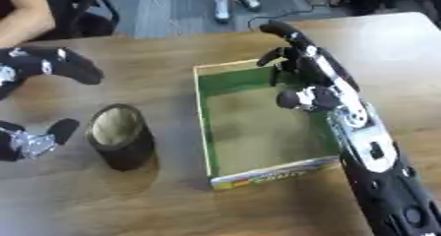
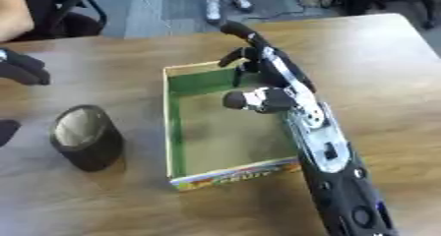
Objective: Pick up objects on the table and place them in the box.
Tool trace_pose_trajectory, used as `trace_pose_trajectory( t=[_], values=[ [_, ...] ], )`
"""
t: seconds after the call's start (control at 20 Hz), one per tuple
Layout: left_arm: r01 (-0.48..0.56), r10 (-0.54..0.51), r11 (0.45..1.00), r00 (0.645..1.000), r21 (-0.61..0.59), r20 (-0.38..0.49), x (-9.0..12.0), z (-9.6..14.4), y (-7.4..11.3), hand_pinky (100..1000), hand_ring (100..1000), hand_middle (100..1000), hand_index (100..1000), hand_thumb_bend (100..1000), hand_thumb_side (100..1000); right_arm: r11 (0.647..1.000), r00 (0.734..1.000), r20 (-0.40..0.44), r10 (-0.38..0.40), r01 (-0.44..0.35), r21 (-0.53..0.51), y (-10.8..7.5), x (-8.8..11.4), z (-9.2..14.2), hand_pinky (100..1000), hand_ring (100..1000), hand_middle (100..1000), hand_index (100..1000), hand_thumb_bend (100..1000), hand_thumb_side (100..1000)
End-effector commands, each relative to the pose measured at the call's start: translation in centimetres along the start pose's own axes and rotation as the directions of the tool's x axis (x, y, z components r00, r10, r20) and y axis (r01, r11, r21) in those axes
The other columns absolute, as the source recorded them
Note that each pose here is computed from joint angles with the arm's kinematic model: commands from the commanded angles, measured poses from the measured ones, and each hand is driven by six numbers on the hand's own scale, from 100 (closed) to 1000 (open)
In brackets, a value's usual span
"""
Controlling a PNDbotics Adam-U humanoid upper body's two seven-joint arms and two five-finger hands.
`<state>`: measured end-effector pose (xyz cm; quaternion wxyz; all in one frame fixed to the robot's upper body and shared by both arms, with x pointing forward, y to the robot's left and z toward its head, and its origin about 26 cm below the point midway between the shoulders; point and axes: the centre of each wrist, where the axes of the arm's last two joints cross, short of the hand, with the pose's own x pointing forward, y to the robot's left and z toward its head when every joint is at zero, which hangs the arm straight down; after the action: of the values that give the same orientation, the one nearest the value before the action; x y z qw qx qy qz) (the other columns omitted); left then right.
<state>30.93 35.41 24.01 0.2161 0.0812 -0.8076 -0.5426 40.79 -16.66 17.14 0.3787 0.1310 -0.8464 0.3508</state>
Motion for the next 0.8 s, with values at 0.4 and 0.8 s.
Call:
trace_pose_trajectory(
  t=[0.4,0.8],
  values=[
    [0.340,-0.271,0.864,0.936,-0.370,0.227,-0.64,0.60,1.34,876,756,755,822,229,325,1.000,0.999,0.029,0.018,-0.018,0.007,-0.44,0.81,-0.81,390,653,941,992,1000,541],
    [0.359,-0.297,0.848,0.931,-0.391,0.212,-0.58,0.73,1.45,885,762,758,822,253,337,1.000,0.999,0.029,0.019,-0.019,0.005,-0.48,0.81,-0.78,390,653,941,992,1000,541]
  ],
)
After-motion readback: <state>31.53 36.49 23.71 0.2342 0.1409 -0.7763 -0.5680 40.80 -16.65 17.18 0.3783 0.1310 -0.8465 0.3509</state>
